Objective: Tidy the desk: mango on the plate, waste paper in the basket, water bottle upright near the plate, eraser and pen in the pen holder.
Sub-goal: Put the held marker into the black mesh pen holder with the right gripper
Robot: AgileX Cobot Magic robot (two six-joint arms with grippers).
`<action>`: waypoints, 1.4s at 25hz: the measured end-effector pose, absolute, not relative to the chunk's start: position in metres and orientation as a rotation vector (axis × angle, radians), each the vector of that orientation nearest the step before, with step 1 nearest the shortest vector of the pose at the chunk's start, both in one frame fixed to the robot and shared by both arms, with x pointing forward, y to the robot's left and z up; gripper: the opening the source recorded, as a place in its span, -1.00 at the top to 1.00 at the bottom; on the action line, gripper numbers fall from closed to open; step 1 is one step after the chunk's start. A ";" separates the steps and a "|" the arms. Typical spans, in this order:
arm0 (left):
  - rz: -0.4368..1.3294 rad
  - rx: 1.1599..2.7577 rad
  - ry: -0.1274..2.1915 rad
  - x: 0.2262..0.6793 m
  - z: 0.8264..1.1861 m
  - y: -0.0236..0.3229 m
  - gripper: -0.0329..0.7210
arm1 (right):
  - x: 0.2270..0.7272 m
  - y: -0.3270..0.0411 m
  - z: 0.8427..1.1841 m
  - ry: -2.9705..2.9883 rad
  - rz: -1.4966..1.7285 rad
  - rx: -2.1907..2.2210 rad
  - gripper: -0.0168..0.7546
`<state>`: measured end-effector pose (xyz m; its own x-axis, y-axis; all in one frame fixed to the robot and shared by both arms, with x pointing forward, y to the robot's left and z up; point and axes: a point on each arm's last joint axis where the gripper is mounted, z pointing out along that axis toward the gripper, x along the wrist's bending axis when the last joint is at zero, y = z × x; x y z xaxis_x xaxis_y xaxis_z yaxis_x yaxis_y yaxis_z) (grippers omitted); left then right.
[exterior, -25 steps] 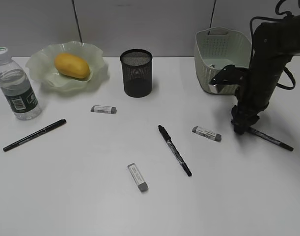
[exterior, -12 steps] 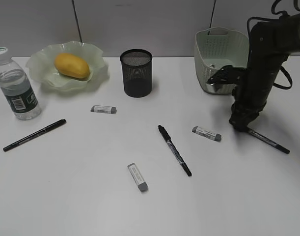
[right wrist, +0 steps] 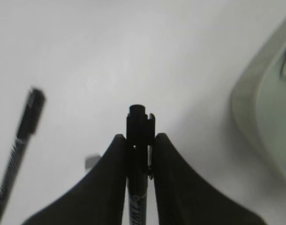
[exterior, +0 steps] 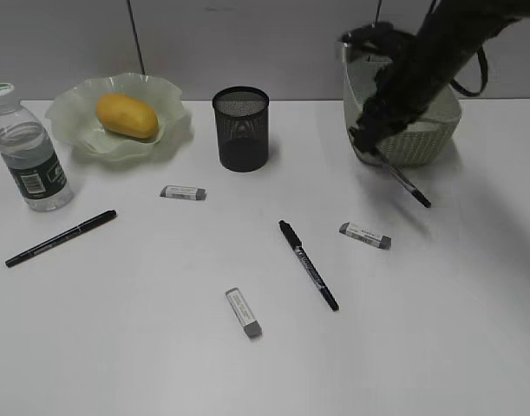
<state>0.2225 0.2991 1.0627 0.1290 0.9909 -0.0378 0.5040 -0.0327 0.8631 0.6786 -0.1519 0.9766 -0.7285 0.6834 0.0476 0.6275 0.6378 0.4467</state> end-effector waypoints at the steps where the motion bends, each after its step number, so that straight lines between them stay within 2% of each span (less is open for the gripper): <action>1: 0.806 1.644 1.476 0.223 1.063 0.299 -0.50 | 0.682 -0.142 0.988 2.687 0.751 1.077 0.57; 7: 0.806 1.644 1.476 0.223 1.063 0.299 -0.50 | 0.694 -0.089 1.039 2.363 1.134 0.956 0.57; 14: 0.806 1.644 1.476 0.223 1.063 0.299 -0.50 | 0.695 -0.049 1.056 2.059 1.284 0.882 0.57; 21: 0.806 1.644 1.476 0.223 1.063 0.299 -0.50 | 0.696 -0.022 1.037 1.939 1.315 0.868 0.57; 31: 0.806 1.644 1.476 0.223 1.063 0.299 -0.50 | 0.706 -0.012 0.975 2.012 1.252 0.935 0.56; 33: 0.806 1.644 1.476 0.223 1.063 0.299 -0.50 | 0.707 -0.011 0.967 2.027 1.241 0.942 0.45; 35: 0.806 1.644 1.476 0.223 1.063 0.299 -0.50 | 0.707 -0.011 0.965 2.032 1.239 0.944 0.24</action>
<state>0.2225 0.2991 1.0627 0.1290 0.9909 -0.0378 0.5040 -0.0327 0.8631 0.7070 -0.0108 0.9653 -0.5861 0.8030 -0.1081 0.2718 0.3206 0.9074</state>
